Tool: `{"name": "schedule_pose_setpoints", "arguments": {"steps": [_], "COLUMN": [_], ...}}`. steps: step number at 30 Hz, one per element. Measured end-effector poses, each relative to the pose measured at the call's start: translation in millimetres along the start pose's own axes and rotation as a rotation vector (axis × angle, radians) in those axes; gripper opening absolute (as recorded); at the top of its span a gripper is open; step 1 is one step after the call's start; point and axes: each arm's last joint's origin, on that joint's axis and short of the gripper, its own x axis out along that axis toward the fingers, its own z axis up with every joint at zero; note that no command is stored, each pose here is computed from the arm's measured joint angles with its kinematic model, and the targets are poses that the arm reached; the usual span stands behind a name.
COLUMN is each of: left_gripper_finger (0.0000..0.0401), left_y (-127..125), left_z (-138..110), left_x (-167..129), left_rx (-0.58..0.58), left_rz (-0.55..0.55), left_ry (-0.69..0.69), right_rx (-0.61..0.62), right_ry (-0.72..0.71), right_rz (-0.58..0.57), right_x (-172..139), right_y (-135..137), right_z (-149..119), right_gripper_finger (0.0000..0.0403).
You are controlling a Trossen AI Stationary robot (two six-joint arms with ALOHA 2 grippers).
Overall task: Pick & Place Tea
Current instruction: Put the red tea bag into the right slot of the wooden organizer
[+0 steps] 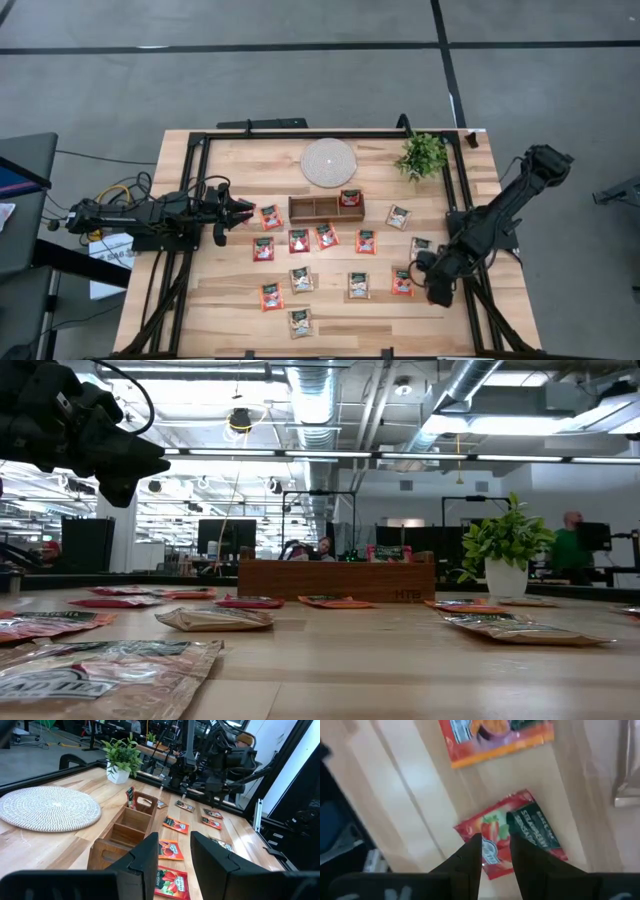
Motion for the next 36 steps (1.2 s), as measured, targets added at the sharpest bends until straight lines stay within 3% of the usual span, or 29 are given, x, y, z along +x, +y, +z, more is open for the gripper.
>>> {"name": "schedule_pose_setpoints", "arguments": {"steps": [6,14,29,36], "left_gripper_finger": [0.0105,0.0105,0.0105,0.0105], "left_y": [0,0,0,0], "left_z": [0,0,0,0], "left_x": [0,0,0,0], "left_rx": [0.0,0.0,0.0,0.0], "left_rz": [0.0,0.0,0.0,0.0], "left_ry": [0.0,0.0,0.0,0.0], "right_rx": [-0.022,-0.033,0.028,0.045], "right_ry": [0.045,0.064,0.019,-0.023], "right_rz": [-0.08,-0.054,-0.171,-0.13], "right_x": [19,40,23,9], "right_y": [2,12,-7,-10], "right_z": [-3,3,5,7], "right_gripper_finger": [0.0093,0.0093,0.0093,0.0093]}}
